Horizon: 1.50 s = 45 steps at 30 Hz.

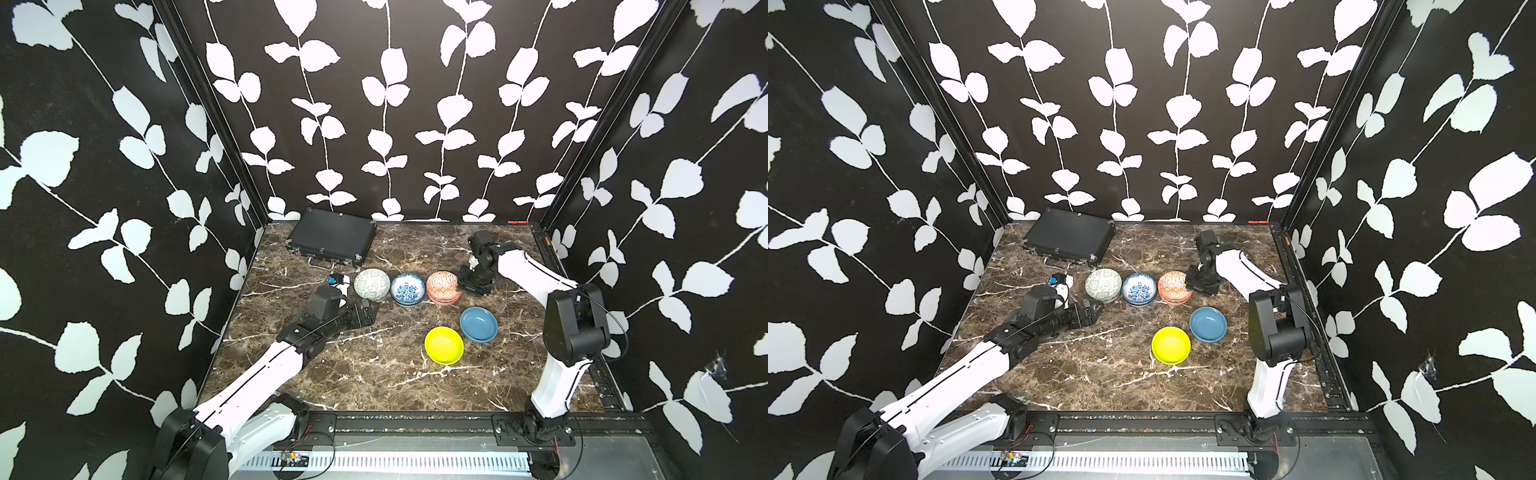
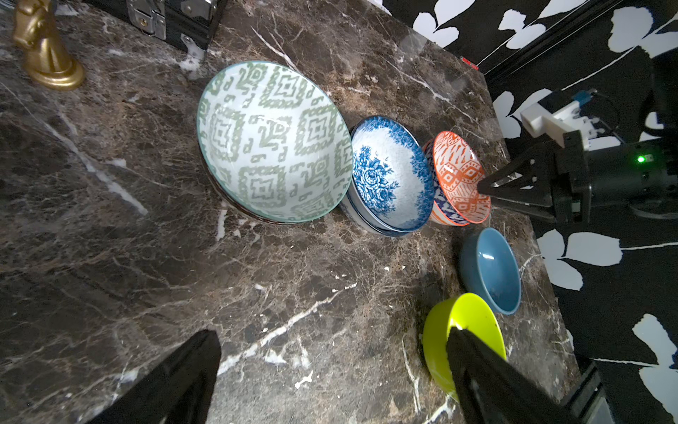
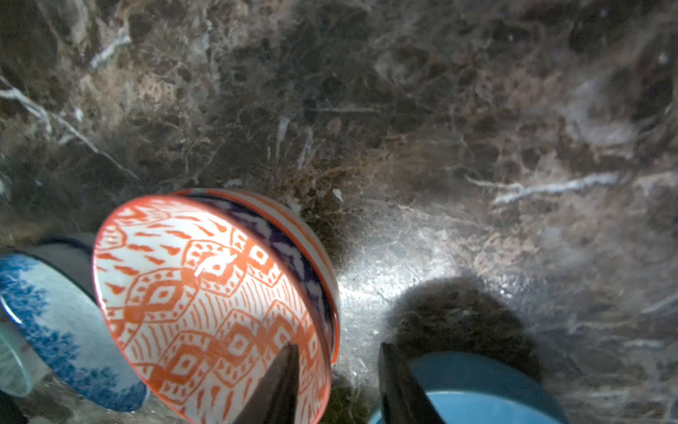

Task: Stack the bowls
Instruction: Place the bowl on the bowl, then move the bowl to the center of the board.

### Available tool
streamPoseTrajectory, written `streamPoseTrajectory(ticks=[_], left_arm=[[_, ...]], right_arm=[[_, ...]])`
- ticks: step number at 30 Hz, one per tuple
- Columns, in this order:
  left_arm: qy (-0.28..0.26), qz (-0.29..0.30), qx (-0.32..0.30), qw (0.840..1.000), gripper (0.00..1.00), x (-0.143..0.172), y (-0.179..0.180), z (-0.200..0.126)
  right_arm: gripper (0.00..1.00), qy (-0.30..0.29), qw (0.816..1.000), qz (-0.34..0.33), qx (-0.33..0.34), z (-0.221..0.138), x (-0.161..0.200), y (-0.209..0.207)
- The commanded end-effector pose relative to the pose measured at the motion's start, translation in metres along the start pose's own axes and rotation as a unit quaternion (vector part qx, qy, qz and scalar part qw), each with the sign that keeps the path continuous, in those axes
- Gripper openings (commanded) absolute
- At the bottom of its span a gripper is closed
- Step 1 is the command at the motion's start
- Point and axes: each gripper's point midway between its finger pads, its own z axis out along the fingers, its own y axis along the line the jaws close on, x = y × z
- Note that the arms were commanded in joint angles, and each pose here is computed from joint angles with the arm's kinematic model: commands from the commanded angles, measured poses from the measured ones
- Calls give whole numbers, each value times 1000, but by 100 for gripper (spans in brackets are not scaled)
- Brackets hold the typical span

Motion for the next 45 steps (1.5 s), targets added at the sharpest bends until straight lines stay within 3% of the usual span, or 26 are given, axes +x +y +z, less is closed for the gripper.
streamPoseTrajectory(ticks=[1, 7, 12, 21, 28, 36, 45], left_arm=[[-10, -2, 3, 1000, 99, -2, 1, -2], [-10, -3, 4, 1000, 99, -1, 1, -3], [-14, -5, 4, 1000, 99, -1, 1, -6], [-23, -18, 6, 1000, 99, 0, 3, -10], [-23, -21, 6, 999, 99, 3, 3, -16], [-35, -25, 3, 999, 99, 4, 6, -25], [-71, -30, -14, 997, 99, 1, 15, -43]], right_arm=[[44, -21, 1000, -5, 0, -25, 1, 2], [45, -38, 999, -7, -12, -54, 14, 2], [47, -34, 999, -11, -23, -64, 55, -13], [57, -5, 999, -33, -4, -48, 143, -31], [60, 6, 999, -38, 14, -20, 170, -30], [53, 3, 999, -45, 28, -5, 170, -11], [35, 13, 998, -50, 32, 12, 175, -6]])
